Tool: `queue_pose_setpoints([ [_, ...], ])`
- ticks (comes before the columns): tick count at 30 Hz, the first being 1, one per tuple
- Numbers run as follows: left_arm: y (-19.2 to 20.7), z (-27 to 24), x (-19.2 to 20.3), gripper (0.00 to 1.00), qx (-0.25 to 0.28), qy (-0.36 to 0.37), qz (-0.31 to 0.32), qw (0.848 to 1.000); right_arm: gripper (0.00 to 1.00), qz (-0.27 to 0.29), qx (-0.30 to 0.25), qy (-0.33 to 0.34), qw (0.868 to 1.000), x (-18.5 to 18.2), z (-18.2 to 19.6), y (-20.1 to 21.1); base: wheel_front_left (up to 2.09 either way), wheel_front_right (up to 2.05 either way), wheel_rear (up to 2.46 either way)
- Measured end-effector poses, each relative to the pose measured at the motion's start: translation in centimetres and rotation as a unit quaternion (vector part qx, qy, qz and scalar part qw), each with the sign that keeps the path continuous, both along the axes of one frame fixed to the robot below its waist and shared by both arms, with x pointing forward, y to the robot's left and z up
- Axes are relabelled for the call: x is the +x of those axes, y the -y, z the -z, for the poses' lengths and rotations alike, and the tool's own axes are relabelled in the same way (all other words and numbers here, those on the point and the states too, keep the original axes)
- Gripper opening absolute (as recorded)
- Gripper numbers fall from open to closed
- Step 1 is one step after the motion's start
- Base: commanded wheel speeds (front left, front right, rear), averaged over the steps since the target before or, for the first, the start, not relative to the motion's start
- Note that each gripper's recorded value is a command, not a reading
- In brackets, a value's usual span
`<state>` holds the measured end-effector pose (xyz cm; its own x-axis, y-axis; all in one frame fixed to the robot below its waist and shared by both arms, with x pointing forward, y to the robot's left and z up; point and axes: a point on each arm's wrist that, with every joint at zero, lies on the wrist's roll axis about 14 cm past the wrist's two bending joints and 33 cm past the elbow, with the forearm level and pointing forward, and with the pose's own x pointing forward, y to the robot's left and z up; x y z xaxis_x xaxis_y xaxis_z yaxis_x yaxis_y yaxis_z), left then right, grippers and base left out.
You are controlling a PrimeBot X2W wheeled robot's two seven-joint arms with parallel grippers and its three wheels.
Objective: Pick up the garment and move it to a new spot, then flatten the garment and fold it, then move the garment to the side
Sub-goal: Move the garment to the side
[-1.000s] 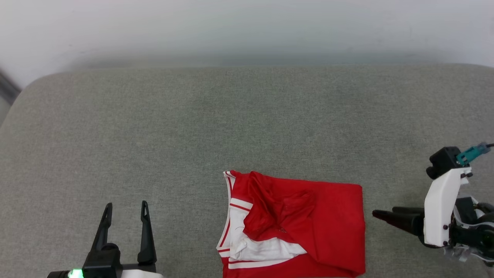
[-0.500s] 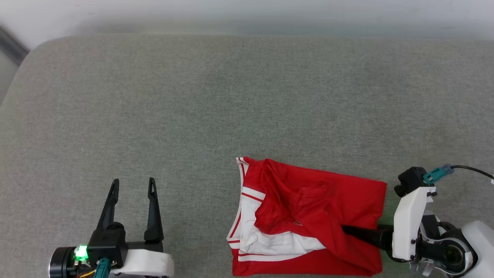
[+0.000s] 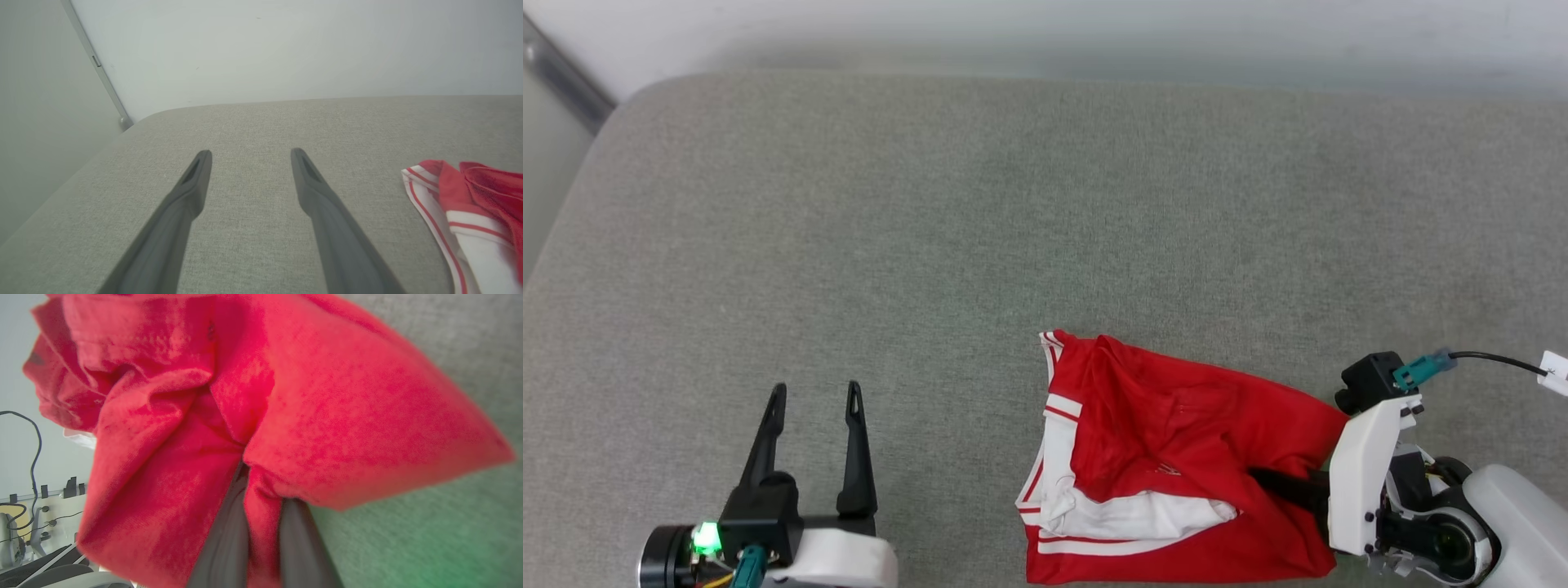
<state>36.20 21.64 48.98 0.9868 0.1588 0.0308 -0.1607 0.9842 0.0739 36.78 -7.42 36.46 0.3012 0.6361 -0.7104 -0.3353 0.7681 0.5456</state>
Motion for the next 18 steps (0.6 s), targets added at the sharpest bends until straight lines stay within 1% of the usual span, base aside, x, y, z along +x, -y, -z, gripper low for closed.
queue_pose_setpoints([
  [5,-0.3,-0.2,-1.7,1.00,-0.002,0.000,-0.008,1.000,0.00,-0.032,-0.009,0.065,0.997,0.7,-3.4,0.1,0.00,0.00,0.00],
  [8,0.1,-0.4,-2.0,1.00,-0.004,0.004,-0.002,1.000,0.00,-0.050,-0.028,0.124,0.991,1.8,-6.3,1.1,0.00,0.00,0.00],
  [10,0.5,-0.6,-1.7,1.00,-0.007,0.009,0.005,1.000,0.00,-0.054,-0.036,0.146,0.987,1.9,-7.9,2.0,0.00,0.00,0.00],
  [13,1.2,-1.0,-0.9,1.00,-0.011,0.017,0.015,1.000,0.00,-0.064,-0.065,0.183,0.979,2.2,-10.2,3.8,0.00,0.00,0.00],
  [18,3.6,-1.2,1.4,1.00,-0.017,0.025,0.053,0.998,0.00,-0.056,-0.136,0.242,0.959,3.2,-13.6,8.5,0.00,0.00,0.00],
])
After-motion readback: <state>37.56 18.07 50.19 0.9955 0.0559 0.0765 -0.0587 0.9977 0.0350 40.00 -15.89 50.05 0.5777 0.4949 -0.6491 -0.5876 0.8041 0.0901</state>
